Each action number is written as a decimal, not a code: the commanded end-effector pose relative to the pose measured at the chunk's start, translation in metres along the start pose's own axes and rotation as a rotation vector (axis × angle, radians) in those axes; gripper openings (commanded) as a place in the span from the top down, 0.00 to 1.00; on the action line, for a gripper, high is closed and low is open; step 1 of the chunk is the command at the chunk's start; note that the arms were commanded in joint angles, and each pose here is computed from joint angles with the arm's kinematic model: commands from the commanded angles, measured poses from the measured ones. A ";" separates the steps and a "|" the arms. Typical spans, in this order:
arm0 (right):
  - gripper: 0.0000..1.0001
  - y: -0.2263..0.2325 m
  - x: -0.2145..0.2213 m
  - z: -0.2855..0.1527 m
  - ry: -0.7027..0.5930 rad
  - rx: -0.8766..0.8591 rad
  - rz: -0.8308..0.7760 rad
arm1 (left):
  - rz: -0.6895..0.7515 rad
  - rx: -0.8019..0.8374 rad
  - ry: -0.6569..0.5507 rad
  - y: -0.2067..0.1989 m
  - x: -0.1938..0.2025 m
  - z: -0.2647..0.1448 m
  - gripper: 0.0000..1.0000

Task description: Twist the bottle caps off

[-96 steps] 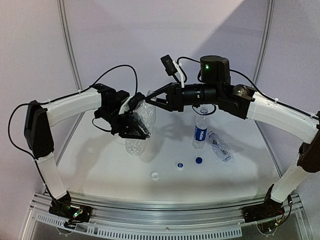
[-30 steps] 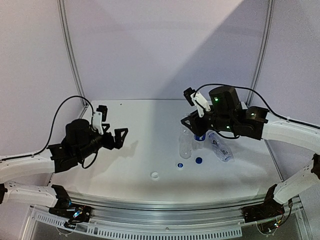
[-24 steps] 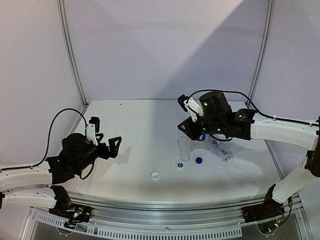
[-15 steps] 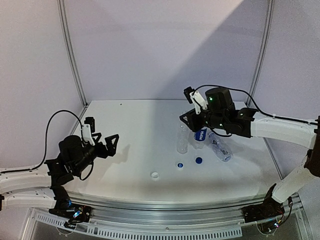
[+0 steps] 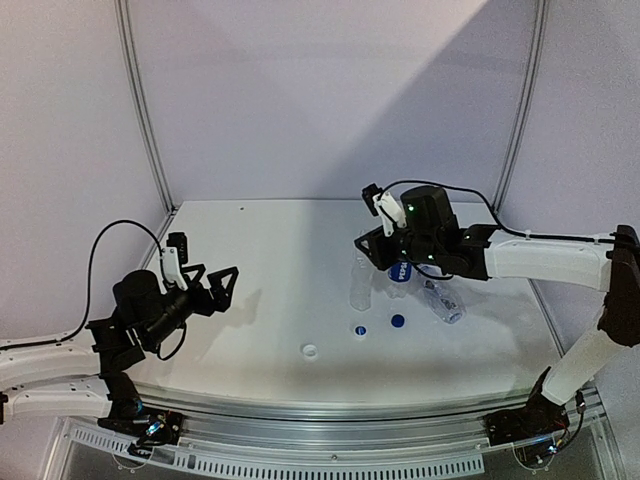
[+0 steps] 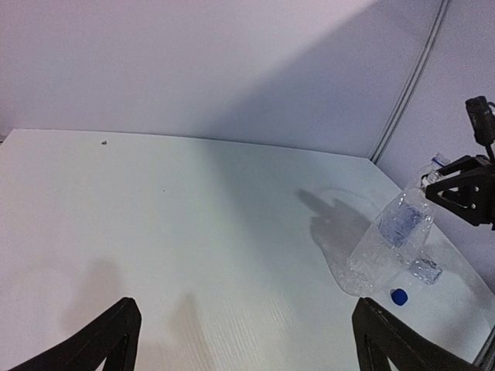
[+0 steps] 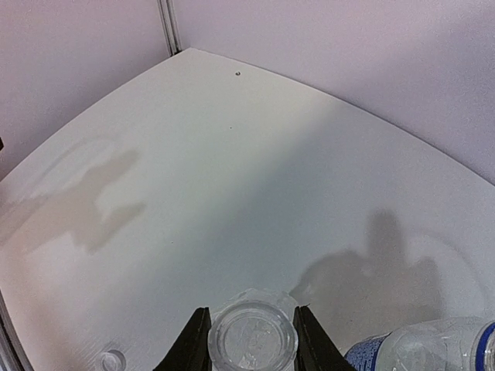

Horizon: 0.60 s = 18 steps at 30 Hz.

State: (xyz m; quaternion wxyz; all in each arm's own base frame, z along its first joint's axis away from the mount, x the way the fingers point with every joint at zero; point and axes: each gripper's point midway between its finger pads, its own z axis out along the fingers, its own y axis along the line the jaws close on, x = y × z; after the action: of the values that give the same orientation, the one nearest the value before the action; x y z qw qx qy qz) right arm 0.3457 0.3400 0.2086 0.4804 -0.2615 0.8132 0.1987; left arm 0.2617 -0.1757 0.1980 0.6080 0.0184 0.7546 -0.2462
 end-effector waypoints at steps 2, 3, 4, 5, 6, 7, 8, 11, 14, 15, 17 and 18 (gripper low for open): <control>0.89 -0.003 0.003 0.008 -0.005 0.013 0.011 | -0.013 0.038 -0.006 -0.007 -0.002 -0.002 0.03; 0.88 -0.004 0.003 0.009 -0.005 0.014 0.012 | -0.013 0.040 -0.003 -0.007 -0.001 -0.002 0.03; 0.86 -0.004 0.003 0.009 -0.003 0.015 0.012 | -0.015 0.043 -0.005 -0.008 -0.002 -0.002 0.03; 0.85 -0.004 0.004 0.010 0.003 0.014 0.011 | -0.015 0.044 -0.005 -0.008 -0.002 -0.002 0.03; 0.84 -0.003 0.005 0.011 0.009 0.015 0.011 | -0.017 0.046 -0.004 -0.008 -0.002 -0.002 0.03; 0.83 -0.003 0.005 0.012 0.010 0.015 0.010 | -0.017 0.047 -0.003 -0.009 -0.002 -0.002 0.03; 0.82 -0.004 0.005 0.013 0.012 0.016 0.010 | -0.017 0.050 -0.002 -0.009 -0.002 -0.002 0.03; 0.78 -0.003 0.012 0.017 0.039 0.018 0.008 | -0.019 0.053 -0.003 -0.010 -0.002 -0.002 0.03; 0.68 -0.003 0.014 0.016 0.048 0.016 0.010 | -0.014 0.060 -0.002 -0.011 -0.002 -0.003 0.03; 0.64 -0.003 0.014 0.016 0.050 0.015 0.012 | -0.015 0.062 -0.003 -0.012 -0.003 -0.003 0.04; 0.61 -0.003 0.014 0.015 0.049 0.013 0.011 | -0.013 0.065 -0.002 -0.012 -0.002 -0.003 0.04; 0.59 -0.002 0.014 0.015 0.050 0.013 0.011 | -0.012 0.066 -0.002 -0.012 -0.003 -0.003 0.04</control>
State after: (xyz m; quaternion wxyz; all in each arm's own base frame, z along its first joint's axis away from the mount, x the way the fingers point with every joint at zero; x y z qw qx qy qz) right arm 0.3504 0.3446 0.1933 0.4699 -0.2618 0.8203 0.1945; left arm 0.2586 -0.1816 0.1995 0.6029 0.0293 0.7528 -0.2625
